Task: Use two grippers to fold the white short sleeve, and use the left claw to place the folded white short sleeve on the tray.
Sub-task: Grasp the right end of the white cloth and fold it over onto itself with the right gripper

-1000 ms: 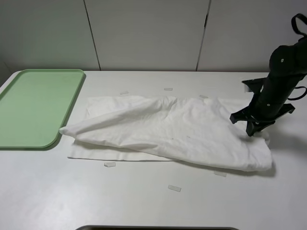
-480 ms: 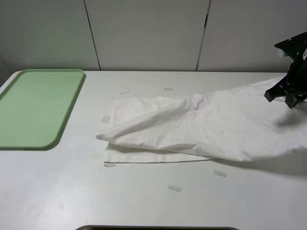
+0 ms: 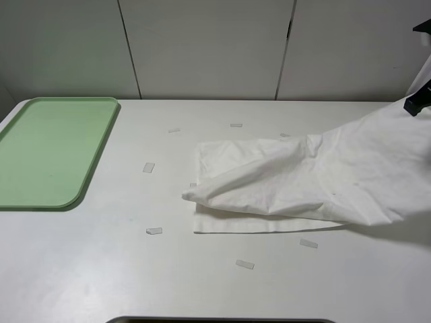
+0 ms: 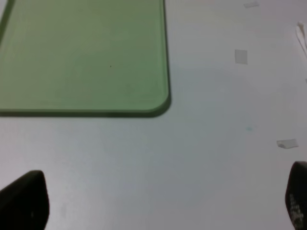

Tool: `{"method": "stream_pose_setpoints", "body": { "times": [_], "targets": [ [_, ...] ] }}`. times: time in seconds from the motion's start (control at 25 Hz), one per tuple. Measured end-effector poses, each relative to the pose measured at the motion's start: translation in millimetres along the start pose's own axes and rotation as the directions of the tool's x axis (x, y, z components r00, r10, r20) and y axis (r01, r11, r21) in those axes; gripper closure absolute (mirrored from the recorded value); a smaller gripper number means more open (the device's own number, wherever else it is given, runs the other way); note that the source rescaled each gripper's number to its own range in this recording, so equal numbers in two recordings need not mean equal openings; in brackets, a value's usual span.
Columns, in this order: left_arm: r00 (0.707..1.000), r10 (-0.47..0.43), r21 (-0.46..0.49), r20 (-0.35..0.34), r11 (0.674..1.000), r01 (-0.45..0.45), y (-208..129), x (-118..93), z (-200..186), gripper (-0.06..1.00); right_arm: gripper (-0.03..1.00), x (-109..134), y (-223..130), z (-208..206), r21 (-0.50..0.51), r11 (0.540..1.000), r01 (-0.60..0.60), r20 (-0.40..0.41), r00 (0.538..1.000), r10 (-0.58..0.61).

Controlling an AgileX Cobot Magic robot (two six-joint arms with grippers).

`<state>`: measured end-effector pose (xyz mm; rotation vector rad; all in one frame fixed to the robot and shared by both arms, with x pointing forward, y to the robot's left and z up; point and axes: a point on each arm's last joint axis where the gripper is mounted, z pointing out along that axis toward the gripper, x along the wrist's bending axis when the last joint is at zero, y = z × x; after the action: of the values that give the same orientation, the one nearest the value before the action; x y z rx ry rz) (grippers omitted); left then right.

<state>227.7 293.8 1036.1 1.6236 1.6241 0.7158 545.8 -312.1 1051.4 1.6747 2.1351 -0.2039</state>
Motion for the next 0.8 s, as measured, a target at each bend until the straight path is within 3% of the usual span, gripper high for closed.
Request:
{"method": "stream_pose_setpoints", "body": {
  "times": [0.2,0.44,0.8],
  "targets": [
    [1.0,0.0,0.0,0.0,1.0,0.0,0.0,0.0,0.0,-0.04,0.89,7.3,2.5,5.3,0.013,1.0,-0.009,-0.063,0.998,0.01],
    [1.0,0.0,0.0,0.0,1.0,0.0,0.0,0.0,0.0,-0.04,0.89,27.8,15.9,41.1,0.08,0.997,-0.01,-0.163,0.986,0.023],
    [1.0,0.0,0.0,0.0,1.0,0.0,0.0,0.0,0.0,-0.04,0.89,59.5,28.4,51.6,0.073,0.997,0.026,-0.185,0.983,-0.012]
  ]
}}
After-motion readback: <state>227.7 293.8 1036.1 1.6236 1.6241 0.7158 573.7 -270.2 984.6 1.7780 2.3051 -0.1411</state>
